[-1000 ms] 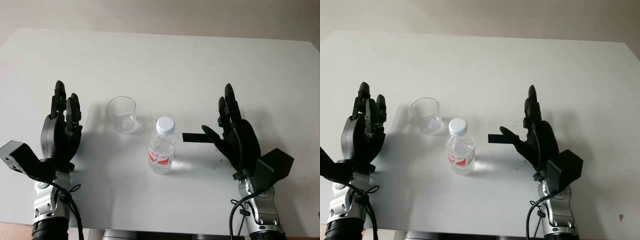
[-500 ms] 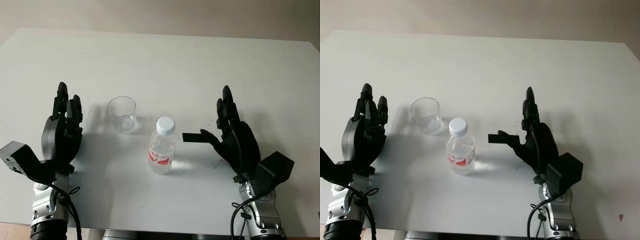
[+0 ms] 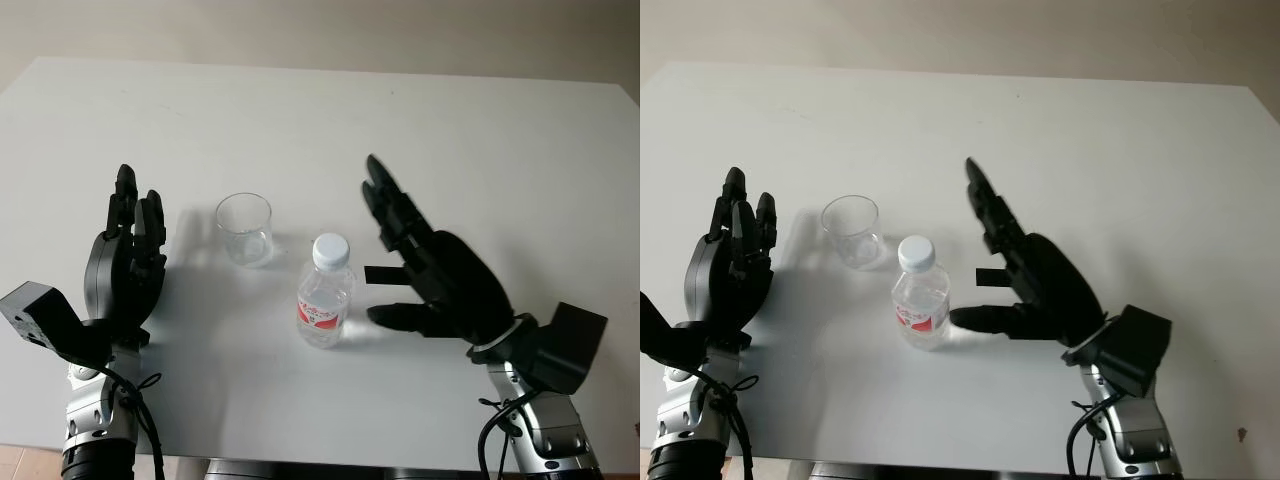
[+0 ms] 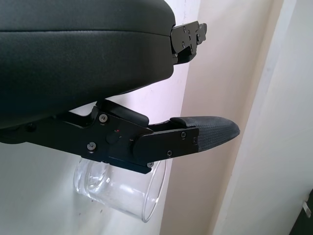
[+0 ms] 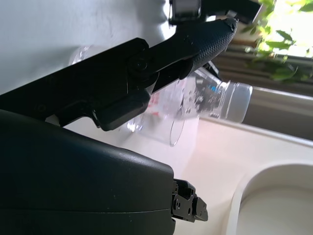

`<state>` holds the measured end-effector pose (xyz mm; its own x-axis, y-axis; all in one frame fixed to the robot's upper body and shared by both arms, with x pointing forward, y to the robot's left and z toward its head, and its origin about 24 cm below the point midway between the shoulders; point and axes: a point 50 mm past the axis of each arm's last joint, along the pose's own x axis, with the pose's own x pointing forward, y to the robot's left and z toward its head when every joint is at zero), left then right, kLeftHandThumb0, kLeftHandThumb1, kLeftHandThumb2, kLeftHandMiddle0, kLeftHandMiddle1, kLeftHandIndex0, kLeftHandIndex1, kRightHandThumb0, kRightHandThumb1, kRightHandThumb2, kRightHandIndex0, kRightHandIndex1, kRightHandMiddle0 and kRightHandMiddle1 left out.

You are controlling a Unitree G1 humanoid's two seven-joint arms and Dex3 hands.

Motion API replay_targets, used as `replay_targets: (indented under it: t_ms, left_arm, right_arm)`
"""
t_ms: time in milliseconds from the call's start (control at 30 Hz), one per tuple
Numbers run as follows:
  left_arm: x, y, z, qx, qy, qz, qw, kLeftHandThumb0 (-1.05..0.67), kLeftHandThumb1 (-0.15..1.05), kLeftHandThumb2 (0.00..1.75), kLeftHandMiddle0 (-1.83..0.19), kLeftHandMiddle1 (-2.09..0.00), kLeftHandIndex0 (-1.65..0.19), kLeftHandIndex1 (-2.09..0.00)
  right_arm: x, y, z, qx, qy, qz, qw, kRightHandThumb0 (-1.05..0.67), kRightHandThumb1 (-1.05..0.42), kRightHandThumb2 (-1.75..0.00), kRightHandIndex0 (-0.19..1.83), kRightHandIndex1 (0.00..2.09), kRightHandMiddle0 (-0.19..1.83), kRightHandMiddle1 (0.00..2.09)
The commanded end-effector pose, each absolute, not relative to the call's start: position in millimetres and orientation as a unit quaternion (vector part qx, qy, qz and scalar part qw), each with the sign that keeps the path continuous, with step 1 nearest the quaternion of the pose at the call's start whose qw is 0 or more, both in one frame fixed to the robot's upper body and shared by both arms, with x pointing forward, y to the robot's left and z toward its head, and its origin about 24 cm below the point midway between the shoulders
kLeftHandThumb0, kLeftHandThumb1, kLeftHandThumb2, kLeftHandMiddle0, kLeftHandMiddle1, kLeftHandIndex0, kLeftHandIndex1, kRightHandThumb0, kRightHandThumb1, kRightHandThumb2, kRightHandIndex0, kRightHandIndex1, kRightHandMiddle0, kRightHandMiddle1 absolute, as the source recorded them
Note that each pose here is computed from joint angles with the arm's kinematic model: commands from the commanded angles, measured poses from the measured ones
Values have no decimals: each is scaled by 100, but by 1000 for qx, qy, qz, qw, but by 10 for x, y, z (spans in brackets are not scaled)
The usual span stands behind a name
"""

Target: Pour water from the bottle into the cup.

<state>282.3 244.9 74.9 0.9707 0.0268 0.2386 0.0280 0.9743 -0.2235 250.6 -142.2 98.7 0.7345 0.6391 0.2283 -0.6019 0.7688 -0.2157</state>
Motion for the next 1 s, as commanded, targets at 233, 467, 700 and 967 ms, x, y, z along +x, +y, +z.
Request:
replay_targets:
  t_ms: [233, 467, 700, 967]
  left_arm:
    - [2803, 2454, 759, -116, -125, -3, 985, -73, 105, 51, 18, -5, 19, -4]
    - [2791, 2445, 753, -113, -122, -1, 986, -73, 105, 52, 18, -5, 19, -3]
    - [2800, 2441, 751, -112, -123, -1, 986, -72, 105, 52, 17, -6, 18, -3]
    - [2803, 2437, 745, -112, -124, -2, 986, -72, 105, 53, 19, -5, 19, -2]
  right_arm:
    - [2509, -1257, 805, -46, -116, 353, 927, -93, -89, -5, -19, 0, -19, 0]
    - [2575, -1044, 483, -22, -71, 334, 940, -97, -93, -6, -19, 0, -19, 0]
    - [2580, -933, 470, -15, -76, 352, 933, -98, -93, -5, -19, 0, -19, 0]
    - [2566, -926, 515, -9, -81, 363, 928, -98, -91, -5, -19, 0, -19, 0]
